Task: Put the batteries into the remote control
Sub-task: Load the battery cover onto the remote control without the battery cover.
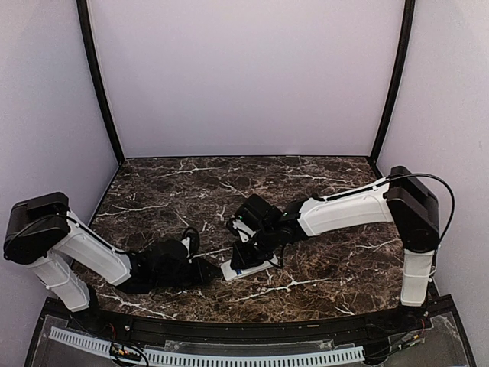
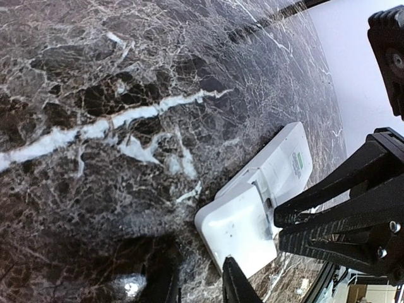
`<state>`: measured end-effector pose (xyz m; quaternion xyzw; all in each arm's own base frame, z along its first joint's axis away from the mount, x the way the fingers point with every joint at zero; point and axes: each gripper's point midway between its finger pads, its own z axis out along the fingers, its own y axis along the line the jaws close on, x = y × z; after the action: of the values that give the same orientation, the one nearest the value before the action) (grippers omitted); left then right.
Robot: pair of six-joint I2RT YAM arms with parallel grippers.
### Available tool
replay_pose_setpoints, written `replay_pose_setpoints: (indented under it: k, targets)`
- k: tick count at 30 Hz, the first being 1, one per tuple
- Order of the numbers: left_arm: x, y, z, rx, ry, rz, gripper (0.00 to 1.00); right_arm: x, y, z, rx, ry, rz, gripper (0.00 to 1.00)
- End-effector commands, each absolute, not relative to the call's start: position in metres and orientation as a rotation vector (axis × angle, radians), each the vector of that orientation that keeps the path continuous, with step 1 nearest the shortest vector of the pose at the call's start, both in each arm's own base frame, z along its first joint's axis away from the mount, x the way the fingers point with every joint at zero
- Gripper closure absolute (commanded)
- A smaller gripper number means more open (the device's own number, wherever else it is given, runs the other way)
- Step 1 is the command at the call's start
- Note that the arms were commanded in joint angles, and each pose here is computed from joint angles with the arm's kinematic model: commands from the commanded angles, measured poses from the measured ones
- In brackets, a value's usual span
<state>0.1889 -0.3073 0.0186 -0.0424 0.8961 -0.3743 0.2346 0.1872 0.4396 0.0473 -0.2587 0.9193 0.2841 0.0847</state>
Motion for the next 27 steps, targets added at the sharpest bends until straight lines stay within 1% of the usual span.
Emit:
replay_pose_setpoints:
  k: [1, 6, 14, 27]
  targets:
    - [0.155, -0.257, -0.042, -0.194, 2.703, -0.768, 0.79, 0.188, 0.449, 0.056, -0.759, 2.712, 0.874, 0.86]
    - [0.158, -0.268, -0.036, -0.154, 2.677, -0.811, 0.8, 0.188, 0.449, 0.053, -0.763, 2.717, 0.871, 0.87]
    - [0.159, -0.28, -0.032, -0.106, 2.651, -0.872, 0.77, 0.188, 0.445, 0.045, -0.77, 2.737, 0.823, 0.88]
    - [0.162, -0.29, -0.031, -0.08, 2.626, -0.924, 0.78, 0.19, 0.438, 0.037, -0.776, 2.756, 0.758, 0.91]
